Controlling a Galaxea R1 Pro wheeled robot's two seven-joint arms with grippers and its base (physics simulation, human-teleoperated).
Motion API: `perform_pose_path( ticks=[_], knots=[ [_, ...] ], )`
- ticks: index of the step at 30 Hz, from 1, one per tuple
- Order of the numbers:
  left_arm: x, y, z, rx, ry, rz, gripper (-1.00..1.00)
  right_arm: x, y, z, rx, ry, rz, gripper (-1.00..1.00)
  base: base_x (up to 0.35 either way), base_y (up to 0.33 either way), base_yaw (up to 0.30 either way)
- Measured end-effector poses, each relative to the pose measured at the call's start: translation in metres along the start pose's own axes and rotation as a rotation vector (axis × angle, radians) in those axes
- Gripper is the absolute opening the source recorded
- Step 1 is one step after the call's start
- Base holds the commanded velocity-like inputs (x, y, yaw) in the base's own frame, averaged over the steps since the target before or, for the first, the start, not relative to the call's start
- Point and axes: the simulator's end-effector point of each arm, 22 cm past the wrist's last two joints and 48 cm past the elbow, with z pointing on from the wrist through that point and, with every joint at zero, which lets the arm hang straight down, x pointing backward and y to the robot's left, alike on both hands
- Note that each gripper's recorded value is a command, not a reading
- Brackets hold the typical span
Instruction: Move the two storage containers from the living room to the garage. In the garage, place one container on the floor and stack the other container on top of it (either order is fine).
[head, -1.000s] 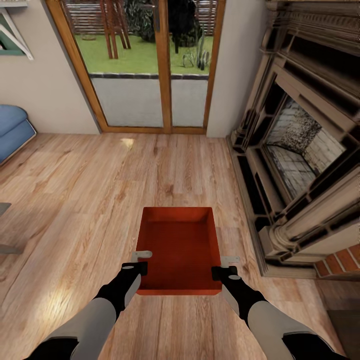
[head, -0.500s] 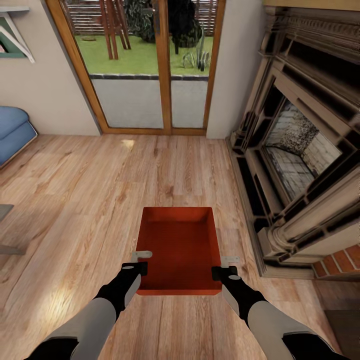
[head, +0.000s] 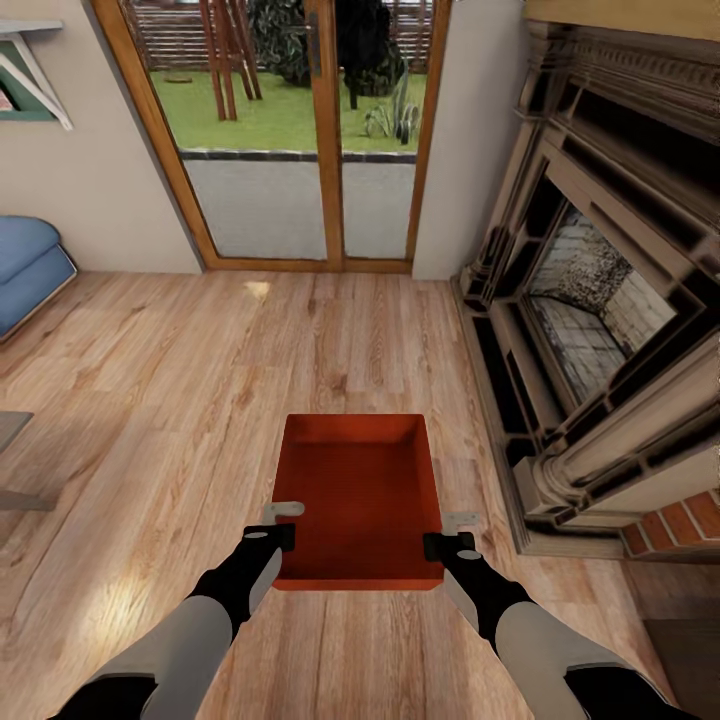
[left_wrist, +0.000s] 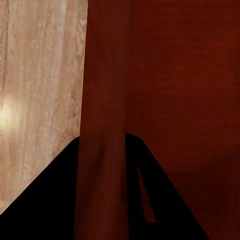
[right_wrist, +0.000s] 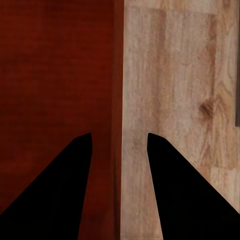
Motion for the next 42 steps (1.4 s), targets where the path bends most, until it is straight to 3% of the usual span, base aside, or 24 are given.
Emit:
perform_pose_path(
  ticks=[42],
  knots=[
    [-0.015,0.005,-0.052,0.000,0.001,0.000,-1.00,-0.019,-0.003,-0.051,0.000,0.001,0.000,-1.00,0.000,0.000,0.000]
  ],
)
